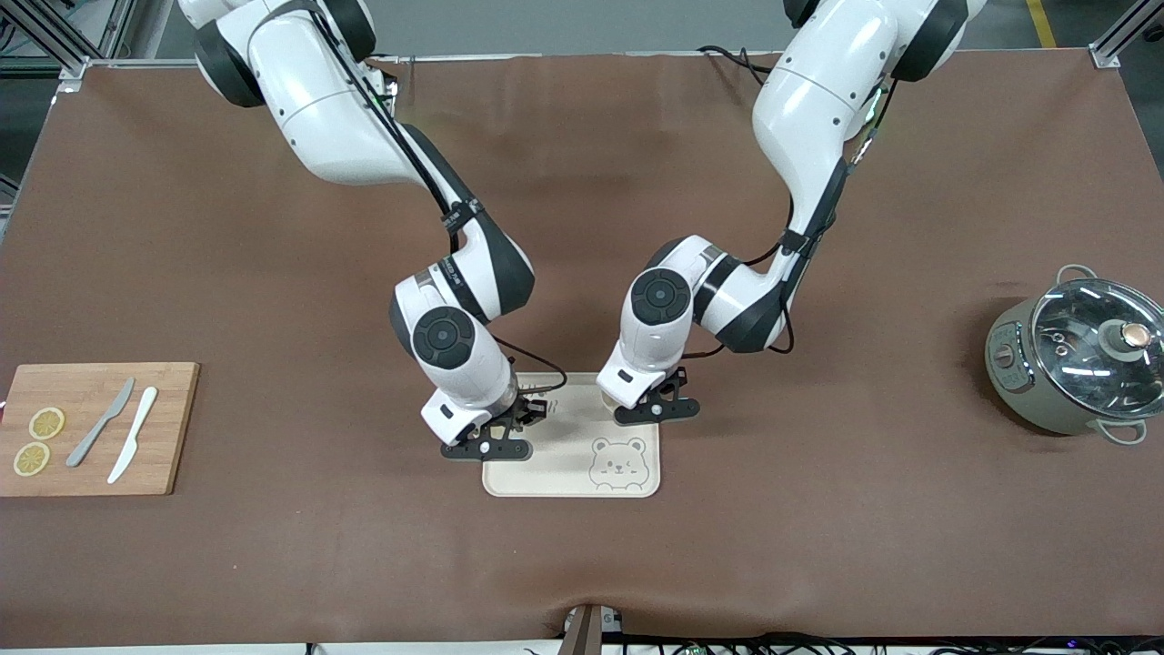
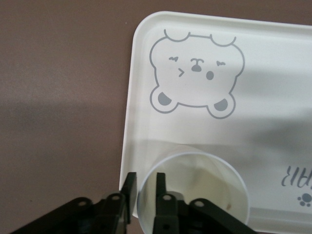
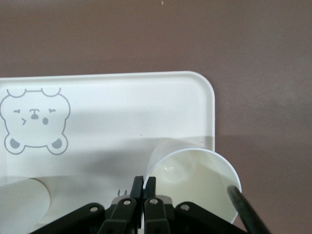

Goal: Place white IKEA cup upright on tray with both arms

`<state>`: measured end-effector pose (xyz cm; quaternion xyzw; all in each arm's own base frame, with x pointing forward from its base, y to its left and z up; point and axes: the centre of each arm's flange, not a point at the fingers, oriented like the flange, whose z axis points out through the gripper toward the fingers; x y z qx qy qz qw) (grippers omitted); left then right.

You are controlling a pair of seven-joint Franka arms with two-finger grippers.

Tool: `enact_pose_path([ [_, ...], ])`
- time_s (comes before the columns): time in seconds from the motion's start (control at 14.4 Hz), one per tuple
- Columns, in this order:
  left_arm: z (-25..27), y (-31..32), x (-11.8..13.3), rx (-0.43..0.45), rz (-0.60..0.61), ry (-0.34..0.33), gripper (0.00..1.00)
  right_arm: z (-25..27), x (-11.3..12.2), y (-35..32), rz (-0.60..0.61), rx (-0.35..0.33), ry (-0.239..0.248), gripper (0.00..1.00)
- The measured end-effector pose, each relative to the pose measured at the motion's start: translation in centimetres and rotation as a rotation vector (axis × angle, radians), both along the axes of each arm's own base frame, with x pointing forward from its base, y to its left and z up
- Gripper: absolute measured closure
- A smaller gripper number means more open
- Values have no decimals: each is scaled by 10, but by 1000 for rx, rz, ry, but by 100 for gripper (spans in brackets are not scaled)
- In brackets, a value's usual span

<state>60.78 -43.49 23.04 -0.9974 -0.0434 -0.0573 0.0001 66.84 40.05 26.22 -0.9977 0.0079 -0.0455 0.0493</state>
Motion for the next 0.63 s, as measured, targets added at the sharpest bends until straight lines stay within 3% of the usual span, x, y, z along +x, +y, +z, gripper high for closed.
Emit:
enact_pose_path([
  [0.14, 5, -1, 3, 1, -5, -15, 52, -6, -2, 3, 3, -4, 6, 91],
  [0.49, 89, 34, 23, 35, 41, -2, 2, -8, -1, 2, -10, -6, 7, 43],
  [0.63, 140, 68, 32, 33, 19, 18, 0, -4, 2, 0, -14, -5, -3, 23],
])
